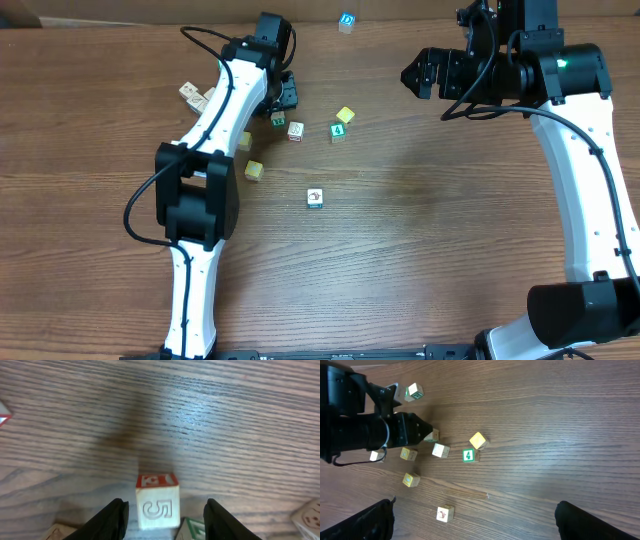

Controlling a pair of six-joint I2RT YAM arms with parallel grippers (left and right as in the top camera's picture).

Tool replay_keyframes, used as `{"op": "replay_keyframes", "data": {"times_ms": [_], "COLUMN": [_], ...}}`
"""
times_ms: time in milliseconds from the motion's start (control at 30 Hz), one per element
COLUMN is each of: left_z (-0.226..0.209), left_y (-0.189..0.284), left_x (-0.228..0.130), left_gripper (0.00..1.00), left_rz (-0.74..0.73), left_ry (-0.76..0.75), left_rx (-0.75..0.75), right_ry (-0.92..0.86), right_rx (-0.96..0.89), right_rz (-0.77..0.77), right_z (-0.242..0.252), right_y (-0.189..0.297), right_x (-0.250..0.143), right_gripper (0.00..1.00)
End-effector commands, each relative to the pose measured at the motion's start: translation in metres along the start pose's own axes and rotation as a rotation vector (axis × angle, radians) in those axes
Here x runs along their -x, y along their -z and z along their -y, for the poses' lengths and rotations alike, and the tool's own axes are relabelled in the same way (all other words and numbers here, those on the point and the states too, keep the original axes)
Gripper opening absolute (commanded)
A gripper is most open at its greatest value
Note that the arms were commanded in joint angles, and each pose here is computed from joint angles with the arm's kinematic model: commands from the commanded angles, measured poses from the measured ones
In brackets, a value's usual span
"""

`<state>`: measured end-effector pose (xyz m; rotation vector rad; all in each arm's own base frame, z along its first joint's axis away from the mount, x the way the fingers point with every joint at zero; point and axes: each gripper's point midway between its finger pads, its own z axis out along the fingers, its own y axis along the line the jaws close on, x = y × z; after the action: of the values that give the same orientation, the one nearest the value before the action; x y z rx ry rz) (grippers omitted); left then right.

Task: Form a tower
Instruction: 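Lift the red-lettered block with the left gripper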

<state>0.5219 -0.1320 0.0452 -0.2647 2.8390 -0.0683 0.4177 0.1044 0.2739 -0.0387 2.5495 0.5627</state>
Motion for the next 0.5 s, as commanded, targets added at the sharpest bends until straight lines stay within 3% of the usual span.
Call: {"op": "replay_keyframes", "data": {"times_ms": [0,300,467], "left_z": [-0.0077,-0.0090,-0.0102], "left_y": [-0.0290,-0.0337,-0.0311], "left_x": [-0.0113,-0.0124,-0.0092], "left_gripper": [0.45,0.35,0.34], "left_rz": [-0.051,-0.056,-0.048], "left_ry": [-0.007,-0.002,0.002], "left_rx": [0.029,0.032,0.030], "right_ry": [0.013,0.013,0.013], "right_rx": [0.001,0.001,0.001], "right_rz": [0.022,0.022,0.022], "right_z": [-0.0047,-0.0048,-0.0048], "right_y": [0.0062,0.0062,0.0062], "right_x": [0.0039,0.0040,0.0040], "right_gripper": [1.00,1.00,1.00]}}
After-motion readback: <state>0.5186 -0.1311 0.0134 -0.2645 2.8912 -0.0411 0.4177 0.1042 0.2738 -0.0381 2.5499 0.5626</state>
